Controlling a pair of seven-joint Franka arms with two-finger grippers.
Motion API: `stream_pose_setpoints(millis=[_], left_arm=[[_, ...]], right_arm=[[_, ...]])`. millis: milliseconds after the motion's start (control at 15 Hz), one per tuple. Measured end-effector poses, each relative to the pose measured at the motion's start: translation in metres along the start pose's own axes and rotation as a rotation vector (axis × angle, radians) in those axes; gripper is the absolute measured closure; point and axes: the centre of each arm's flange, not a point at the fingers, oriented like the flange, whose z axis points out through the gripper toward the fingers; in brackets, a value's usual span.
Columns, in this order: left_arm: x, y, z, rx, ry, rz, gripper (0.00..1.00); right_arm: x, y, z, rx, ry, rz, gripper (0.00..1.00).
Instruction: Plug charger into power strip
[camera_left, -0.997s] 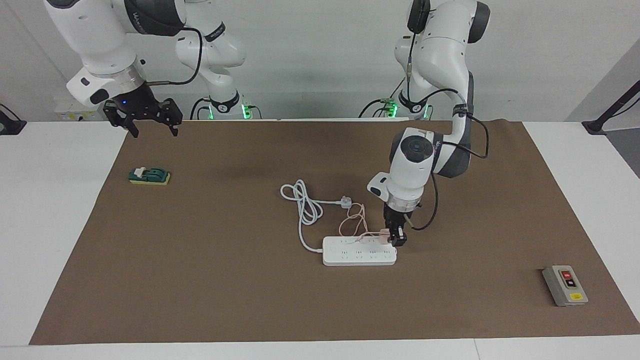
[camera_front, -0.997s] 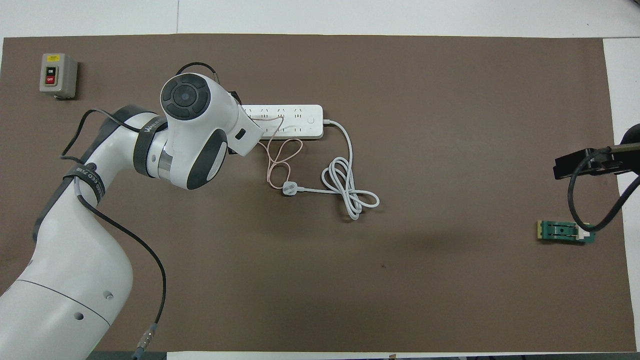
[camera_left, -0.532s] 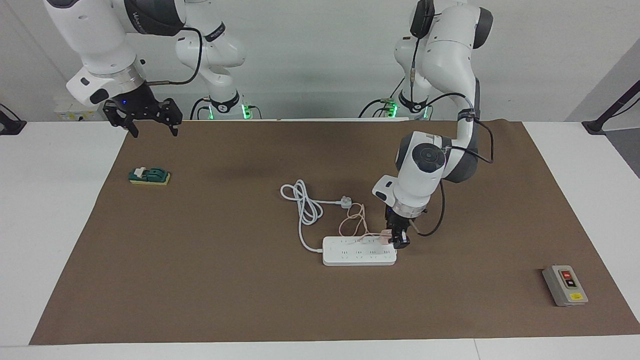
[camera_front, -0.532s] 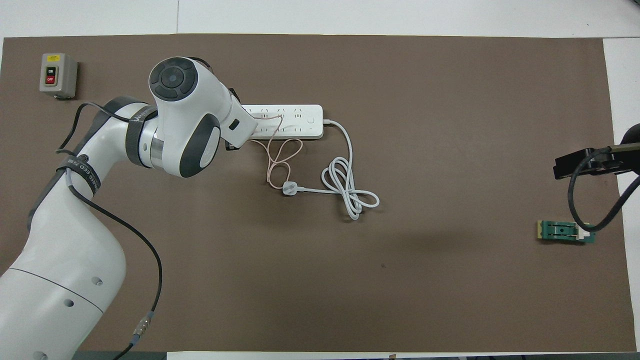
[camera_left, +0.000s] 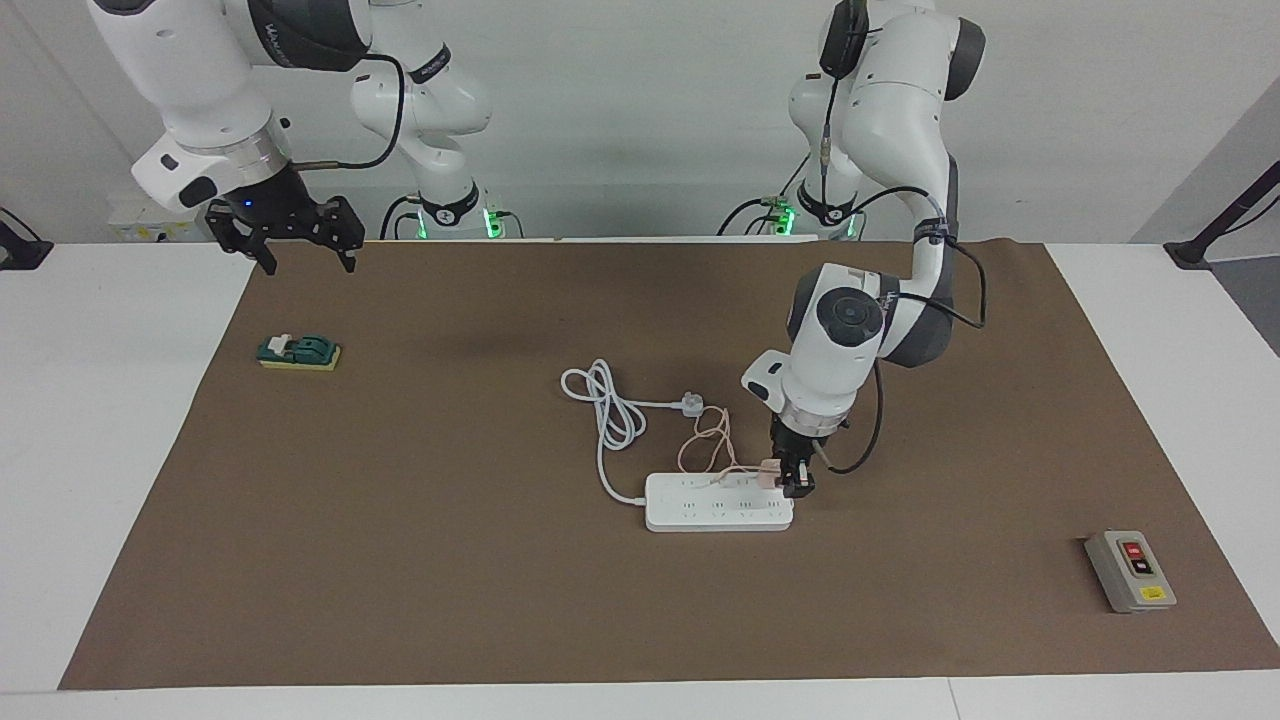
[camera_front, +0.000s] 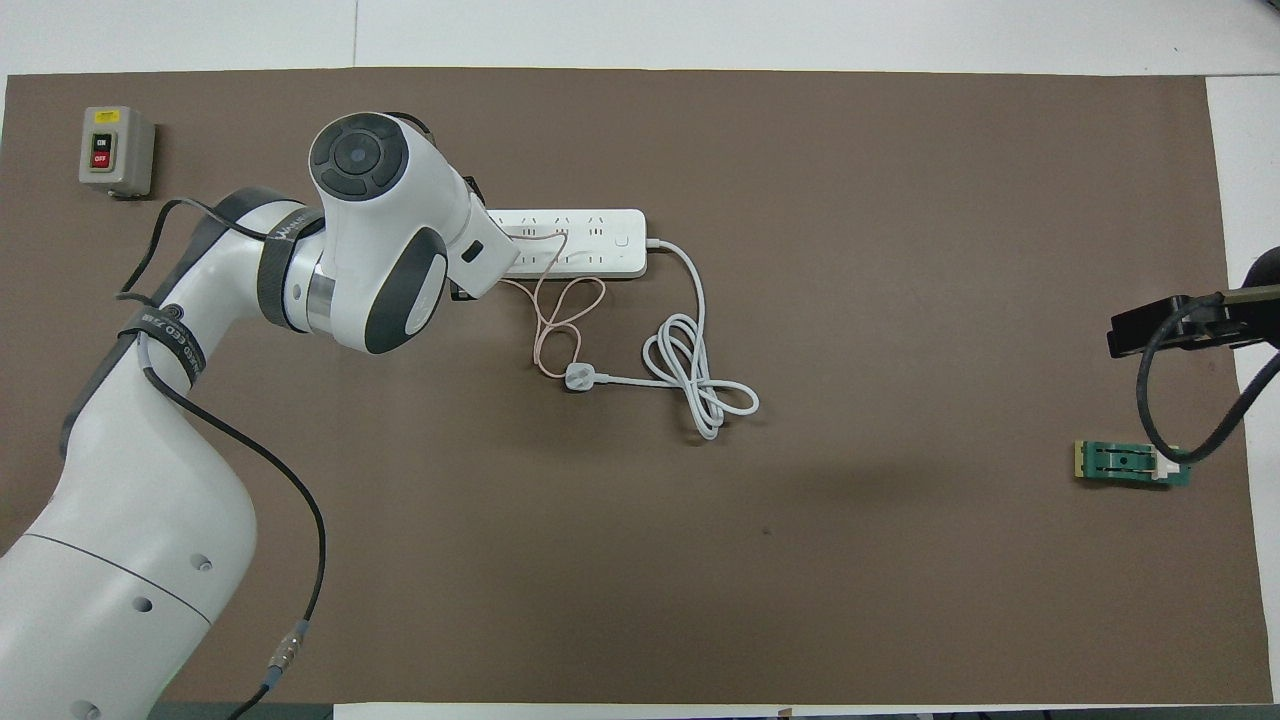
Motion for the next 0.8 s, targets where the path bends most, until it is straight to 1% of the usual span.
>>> stream_pose_setpoints(millis=[797], left_arm=[[0.0000,0.0000,0.0046,-0.004,-0.003,0.012,0.66]], right_arm=[[0.0001,-0.0015,0.0000,0.000,0.000,-0.003,0.00]])
